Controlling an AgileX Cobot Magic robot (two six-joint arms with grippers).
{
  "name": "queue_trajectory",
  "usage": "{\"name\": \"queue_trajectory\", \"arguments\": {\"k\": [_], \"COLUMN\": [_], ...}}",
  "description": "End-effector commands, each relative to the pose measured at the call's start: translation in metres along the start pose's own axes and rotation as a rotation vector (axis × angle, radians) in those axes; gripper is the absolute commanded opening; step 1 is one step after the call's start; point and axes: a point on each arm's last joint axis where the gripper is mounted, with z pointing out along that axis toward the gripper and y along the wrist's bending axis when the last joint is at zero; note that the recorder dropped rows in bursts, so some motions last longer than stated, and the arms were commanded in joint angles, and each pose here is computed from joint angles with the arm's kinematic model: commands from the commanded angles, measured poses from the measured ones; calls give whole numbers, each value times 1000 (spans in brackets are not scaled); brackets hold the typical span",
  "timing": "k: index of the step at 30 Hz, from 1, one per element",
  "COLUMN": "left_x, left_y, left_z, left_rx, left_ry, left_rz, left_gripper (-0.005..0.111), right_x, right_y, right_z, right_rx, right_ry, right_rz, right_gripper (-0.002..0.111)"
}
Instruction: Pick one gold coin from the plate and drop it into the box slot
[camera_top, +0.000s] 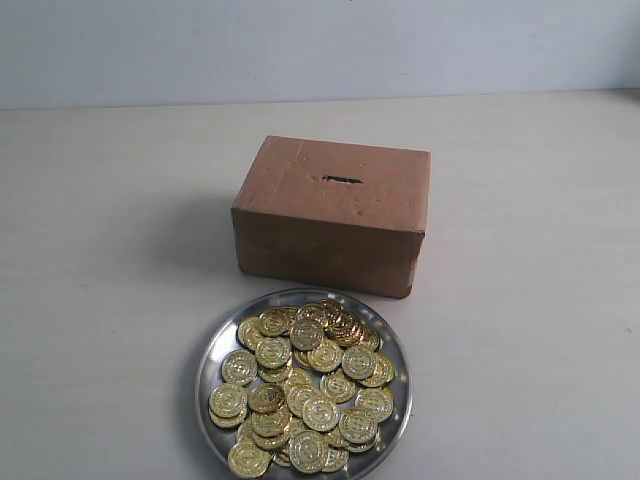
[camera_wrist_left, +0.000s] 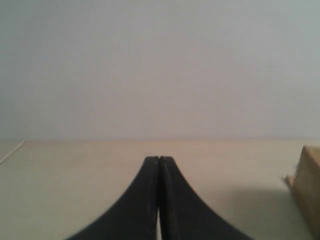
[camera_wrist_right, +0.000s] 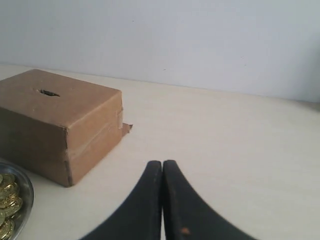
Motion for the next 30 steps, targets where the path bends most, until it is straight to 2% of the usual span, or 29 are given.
{"name": "queue_trajectory", "arguments": {"k": [1, 4, 30], "left_x": [21, 25, 25], "left_y": [8, 10, 10], "left_z": [-3, -4, -4], "left_rx": [-93, -110, -110], "left_ry": [219, 271, 271], "left_rz": [-5, -21, -21], "left_gripper": [0, 0, 0], "right_x": [0, 0, 0], "right_y": [-1, -1, -3], "right_z": [0, 0, 0], "right_rx": [17, 17, 39], "right_ry": [-15, -15, -15], "right_rz": [-24, -24, -50], "right_gripper": [0, 0, 0]}}
